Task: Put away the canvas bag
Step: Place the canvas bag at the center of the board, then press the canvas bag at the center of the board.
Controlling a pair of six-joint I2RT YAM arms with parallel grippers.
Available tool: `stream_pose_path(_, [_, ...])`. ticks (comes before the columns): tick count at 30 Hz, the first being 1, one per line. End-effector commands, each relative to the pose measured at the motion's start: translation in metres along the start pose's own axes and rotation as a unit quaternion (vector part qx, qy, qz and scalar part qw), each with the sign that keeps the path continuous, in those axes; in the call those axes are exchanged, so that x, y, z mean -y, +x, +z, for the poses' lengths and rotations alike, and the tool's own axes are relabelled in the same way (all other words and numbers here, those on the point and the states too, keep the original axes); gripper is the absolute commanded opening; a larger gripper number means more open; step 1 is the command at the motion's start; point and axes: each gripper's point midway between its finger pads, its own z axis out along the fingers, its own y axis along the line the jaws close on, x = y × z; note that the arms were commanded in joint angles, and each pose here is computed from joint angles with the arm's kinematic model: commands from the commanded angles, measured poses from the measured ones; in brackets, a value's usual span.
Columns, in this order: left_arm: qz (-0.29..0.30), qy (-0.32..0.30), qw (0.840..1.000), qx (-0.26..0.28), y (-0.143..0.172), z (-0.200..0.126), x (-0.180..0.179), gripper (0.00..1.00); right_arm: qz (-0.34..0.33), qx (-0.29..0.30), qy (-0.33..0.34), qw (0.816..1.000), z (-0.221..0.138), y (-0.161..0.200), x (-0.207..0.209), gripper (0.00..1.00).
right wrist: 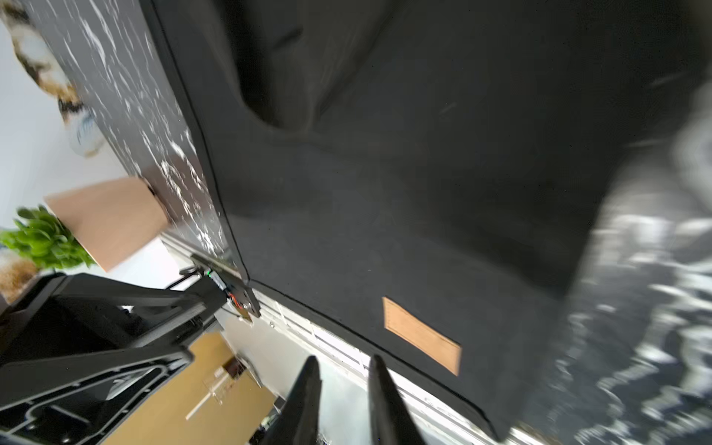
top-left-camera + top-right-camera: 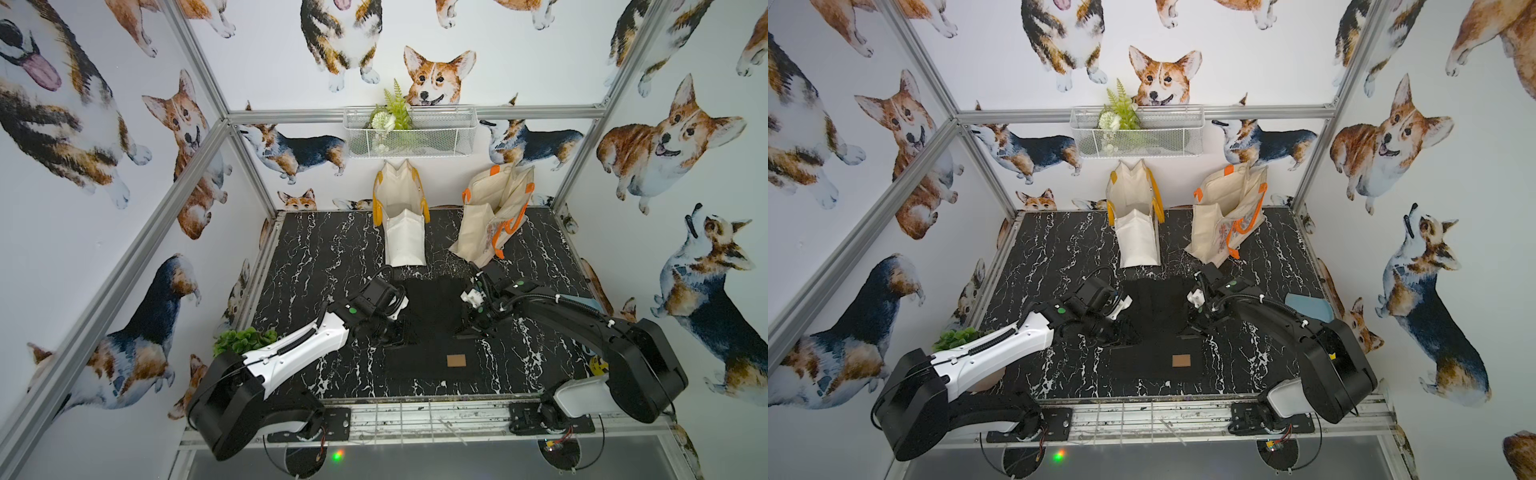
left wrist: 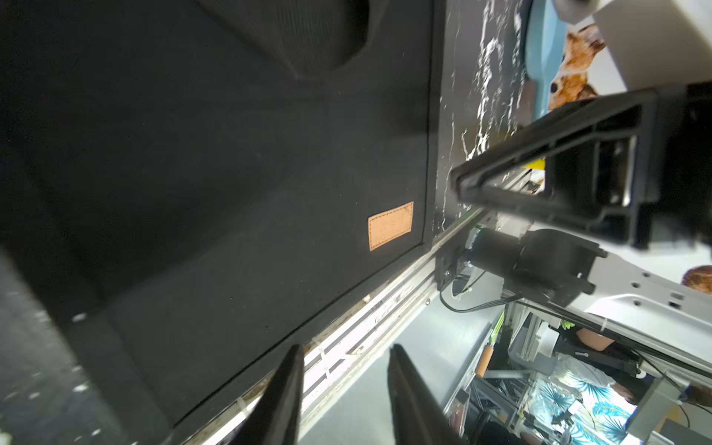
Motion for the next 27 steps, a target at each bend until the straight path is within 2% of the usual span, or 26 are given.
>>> stream_pose_path(1, [-0.020,0.008,1.000,0.002,0.000,0.026,-0.002,0.21,0.033,0.013,-0.068,0.997,0.028,-0.006,-0.022,0.12])
stream_pose_path(3, [-0.037,0.007,0.999,-0.014,0.007,0.039,-0.013,0.11,0.057,0.009,-0.070,0.996,0.045,-0.005,-0.010,0.11])
stream_pose_path(4, [-0.046,0.005,0.999,-0.024,0.012,0.045,-0.021,0.10,0.069,0.006,-0.064,0.996,0.052,-0.003,0.000,0.10])
stream_pose_path(9, [-0.071,-0.029,0.995,-0.063,0.032,0.060,-0.052,0.11,0.097,-0.018,-0.024,0.995,0.074,0.012,0.041,0.07])
stream_pose_path(18, [-0.089,-0.078,0.989,-0.090,0.059,0.061,-0.090,0.10,0.115,-0.010,0.013,0.993,0.070,0.028,0.075,0.08])
stream_pose_path(24, [-0.090,-0.086,0.989,-0.084,0.060,0.055,-0.094,0.09,0.123,-0.003,0.017,0.992,0.059,0.027,0.082,0.07])
stream_pose_path(26, [-0.070,-0.058,0.993,-0.071,0.051,0.048,-0.075,0.09,0.122,-0.004,-0.009,0.993,0.053,0.024,0.072,0.07])
stream_pose_path(27, [-0.054,-0.037,0.996,-0.060,0.044,0.041,-0.059,0.09,0.111,-0.001,-0.042,0.993,0.042,0.018,0.055,0.07])
